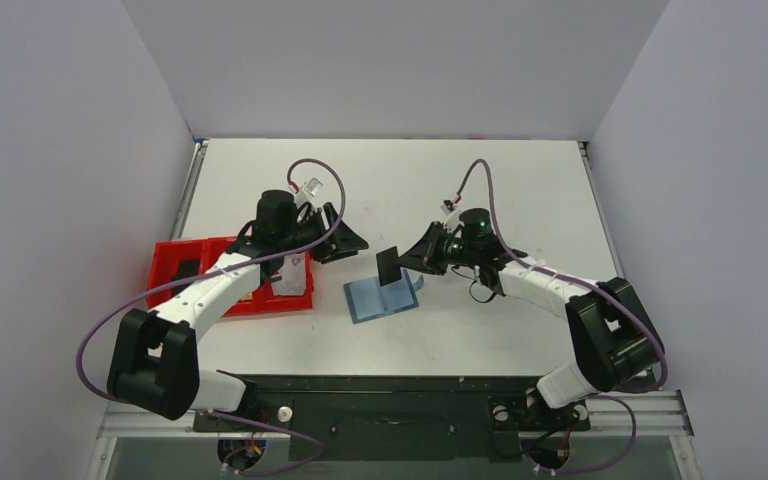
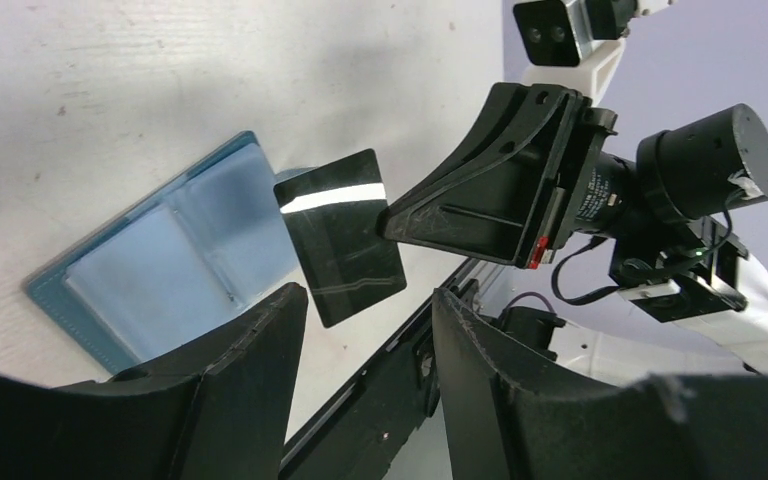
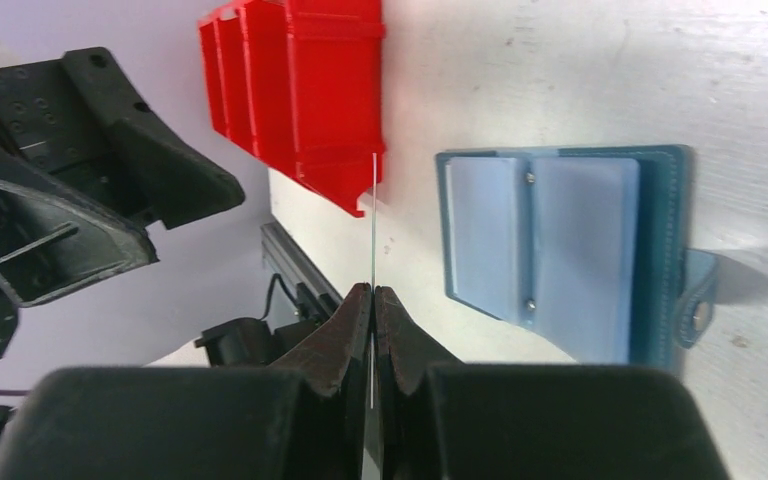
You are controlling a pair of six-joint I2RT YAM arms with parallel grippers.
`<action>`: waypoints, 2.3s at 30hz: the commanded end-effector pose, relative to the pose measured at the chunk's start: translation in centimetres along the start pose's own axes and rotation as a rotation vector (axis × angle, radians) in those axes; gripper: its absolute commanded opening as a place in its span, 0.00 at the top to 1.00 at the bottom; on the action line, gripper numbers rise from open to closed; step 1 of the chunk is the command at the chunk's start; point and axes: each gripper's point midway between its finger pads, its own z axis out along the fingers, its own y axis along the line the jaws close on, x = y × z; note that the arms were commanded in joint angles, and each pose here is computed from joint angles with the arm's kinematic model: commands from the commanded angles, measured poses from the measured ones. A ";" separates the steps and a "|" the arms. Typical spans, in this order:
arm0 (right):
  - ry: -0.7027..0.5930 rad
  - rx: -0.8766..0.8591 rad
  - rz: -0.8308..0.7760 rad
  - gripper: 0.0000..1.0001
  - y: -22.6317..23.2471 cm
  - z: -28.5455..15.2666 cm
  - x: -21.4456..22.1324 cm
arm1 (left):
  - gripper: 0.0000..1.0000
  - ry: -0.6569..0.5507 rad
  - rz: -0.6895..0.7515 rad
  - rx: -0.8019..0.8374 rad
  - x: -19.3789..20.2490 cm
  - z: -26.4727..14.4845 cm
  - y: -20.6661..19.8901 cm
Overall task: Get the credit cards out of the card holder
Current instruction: Place the credit card in the storage box.
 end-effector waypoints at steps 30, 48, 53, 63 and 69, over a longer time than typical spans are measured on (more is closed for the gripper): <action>-0.020 -0.366 -0.013 1.00 11.5 -1.1 -0.8 | 0.59 0.026 -0.081 0.287 0.0 0.1 -3.8; -0.103 -0.053 -0.148 0.45 6.6 -1.3 -1.4 | 1.00 -0.050 -0.035 0.110 -0.4 -0.7 -1.4; -0.147 0.019 -0.173 0.44 5.3 -2.5 -2.2 | 1.00 -0.110 0.034 -0.052 -1.2 -2.6 0.1; -0.150 0.136 -0.216 0.43 3.0 -3.2 -2.2 | 1.00 -0.333 0.209 -0.693 -5.8 -11.9 7.4; -0.104 0.152 -0.232 0.43 2.2 -3.2 -1.3 | 1.00 -0.425 0.226 -1.015 -8.8 -18.6 11.0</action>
